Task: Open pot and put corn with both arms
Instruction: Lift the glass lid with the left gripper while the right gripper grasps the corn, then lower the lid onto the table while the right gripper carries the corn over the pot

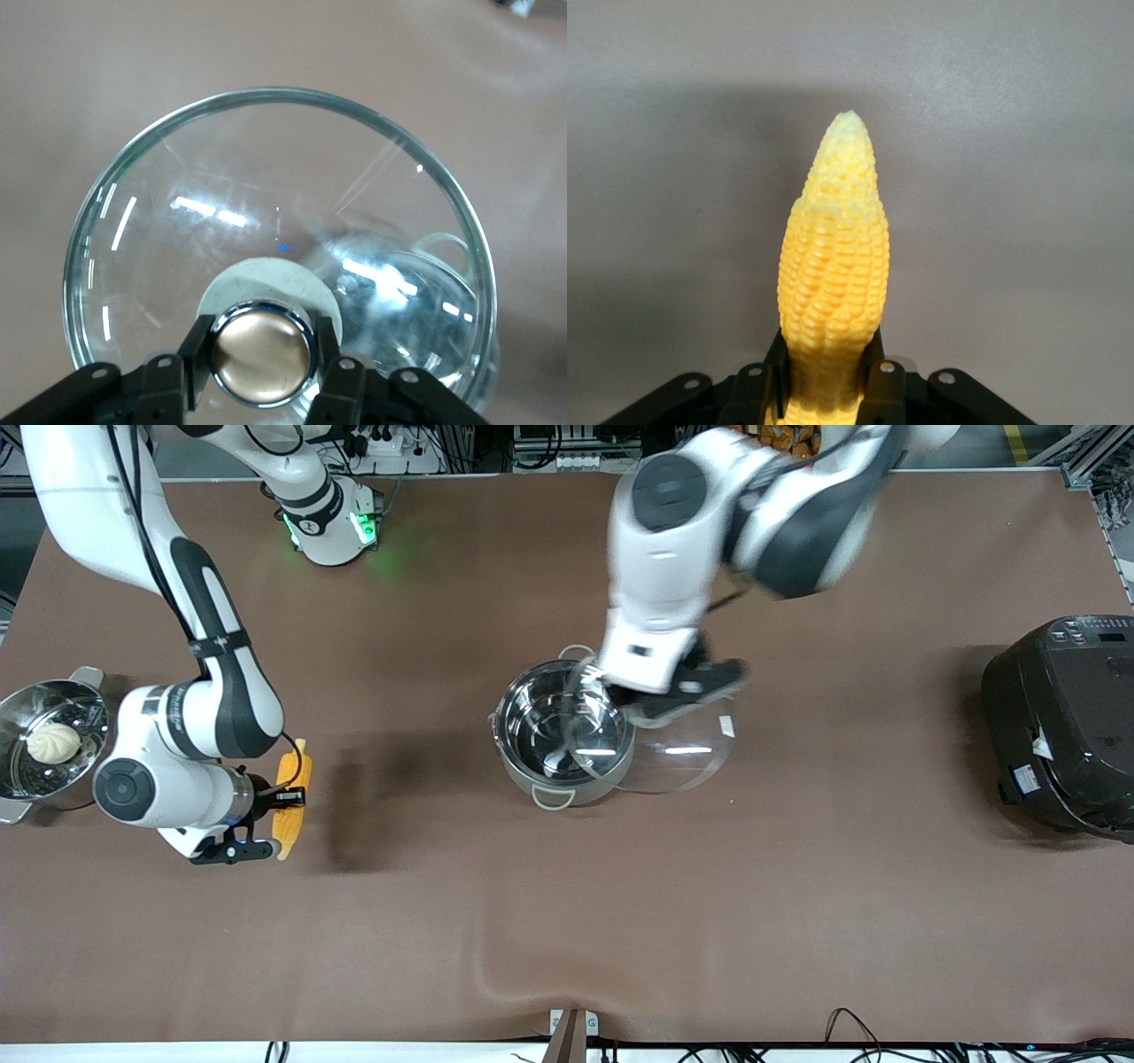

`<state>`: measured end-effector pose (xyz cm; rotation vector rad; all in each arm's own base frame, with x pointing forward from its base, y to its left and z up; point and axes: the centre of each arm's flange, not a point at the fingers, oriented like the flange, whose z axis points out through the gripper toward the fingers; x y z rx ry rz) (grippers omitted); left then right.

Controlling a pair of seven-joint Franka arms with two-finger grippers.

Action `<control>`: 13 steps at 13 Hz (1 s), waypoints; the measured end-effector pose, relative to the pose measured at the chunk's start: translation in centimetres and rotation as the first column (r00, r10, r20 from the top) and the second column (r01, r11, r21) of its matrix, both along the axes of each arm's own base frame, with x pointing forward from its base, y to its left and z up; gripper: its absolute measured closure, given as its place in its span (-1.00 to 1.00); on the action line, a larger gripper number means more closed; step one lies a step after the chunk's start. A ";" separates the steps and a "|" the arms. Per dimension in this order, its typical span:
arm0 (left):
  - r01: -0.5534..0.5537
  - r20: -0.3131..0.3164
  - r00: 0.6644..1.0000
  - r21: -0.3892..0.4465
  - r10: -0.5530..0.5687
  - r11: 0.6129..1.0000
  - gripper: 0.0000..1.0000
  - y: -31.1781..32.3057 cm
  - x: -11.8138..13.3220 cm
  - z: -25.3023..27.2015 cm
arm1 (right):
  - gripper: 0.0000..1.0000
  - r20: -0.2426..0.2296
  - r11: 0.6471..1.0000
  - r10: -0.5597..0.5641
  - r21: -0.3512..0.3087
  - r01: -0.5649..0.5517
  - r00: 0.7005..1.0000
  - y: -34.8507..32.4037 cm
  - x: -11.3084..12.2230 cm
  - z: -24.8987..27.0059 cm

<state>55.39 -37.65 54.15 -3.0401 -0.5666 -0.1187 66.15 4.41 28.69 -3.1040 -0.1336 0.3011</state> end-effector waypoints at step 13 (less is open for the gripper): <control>0.091 -0.092 0.992 0.010 -0.090 0.996 0.00 30.9 8.5 -19.0 | 0.31 0.020 1.000 0.022 -0.008 -0.022 1.000 6.6 0.2 4.8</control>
